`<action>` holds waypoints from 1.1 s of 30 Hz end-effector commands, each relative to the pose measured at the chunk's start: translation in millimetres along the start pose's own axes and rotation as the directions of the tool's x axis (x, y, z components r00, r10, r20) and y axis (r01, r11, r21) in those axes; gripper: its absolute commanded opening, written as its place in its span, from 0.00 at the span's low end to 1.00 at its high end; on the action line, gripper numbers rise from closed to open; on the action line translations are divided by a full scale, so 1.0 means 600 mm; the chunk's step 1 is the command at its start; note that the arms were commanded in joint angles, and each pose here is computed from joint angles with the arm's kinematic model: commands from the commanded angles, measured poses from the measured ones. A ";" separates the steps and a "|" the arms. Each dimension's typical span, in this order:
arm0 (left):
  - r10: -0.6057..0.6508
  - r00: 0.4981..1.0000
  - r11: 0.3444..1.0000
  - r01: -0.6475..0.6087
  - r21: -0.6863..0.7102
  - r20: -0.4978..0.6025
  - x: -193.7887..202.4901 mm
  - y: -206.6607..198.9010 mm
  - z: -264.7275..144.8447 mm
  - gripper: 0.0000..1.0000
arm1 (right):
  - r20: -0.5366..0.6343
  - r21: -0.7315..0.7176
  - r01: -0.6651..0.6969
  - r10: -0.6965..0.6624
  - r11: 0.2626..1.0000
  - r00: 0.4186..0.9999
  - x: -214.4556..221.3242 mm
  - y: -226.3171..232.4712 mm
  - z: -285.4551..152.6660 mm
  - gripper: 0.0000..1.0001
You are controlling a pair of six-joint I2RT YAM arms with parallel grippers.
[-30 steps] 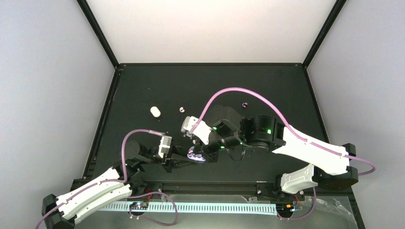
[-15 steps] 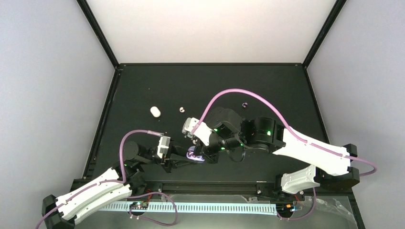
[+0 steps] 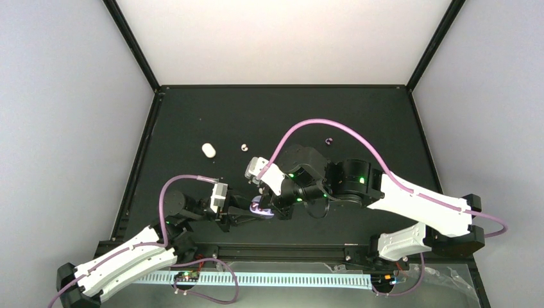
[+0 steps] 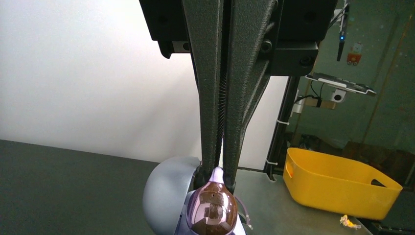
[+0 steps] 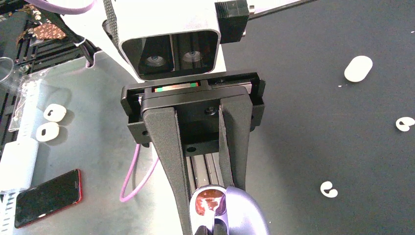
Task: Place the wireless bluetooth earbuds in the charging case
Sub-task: Place the earbud in the charging case.
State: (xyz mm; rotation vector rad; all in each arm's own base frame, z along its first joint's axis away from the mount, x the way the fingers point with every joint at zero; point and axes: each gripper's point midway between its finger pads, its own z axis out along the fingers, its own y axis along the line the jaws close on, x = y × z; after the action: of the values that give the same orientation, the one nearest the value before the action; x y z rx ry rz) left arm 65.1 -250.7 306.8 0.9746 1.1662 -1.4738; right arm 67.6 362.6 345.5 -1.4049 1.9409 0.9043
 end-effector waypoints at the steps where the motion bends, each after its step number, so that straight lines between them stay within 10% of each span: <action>1: 0.048 0.997 0.999 -0.048 0.007 0.065 -0.032 -0.012 -0.004 0.02 | -0.017 -0.003 -0.004 0.004 1.000 1.000 0.010 0.002 0.003 0.01; 33: 0.057 0.996 0.998 -0.055 -0.018 0.070 -0.040 -0.006 -0.003 0.02 | -0.108 0.111 0.064 -0.052 0.992 0.993 0.029 -0.016 0.018 0.01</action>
State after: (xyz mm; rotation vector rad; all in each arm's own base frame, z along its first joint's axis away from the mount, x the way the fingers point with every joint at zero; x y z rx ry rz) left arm 72.0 -250.7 301.7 0.9410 1.2120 -1.4526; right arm 74.6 361.9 336.6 -1.3889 1.9586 0.7604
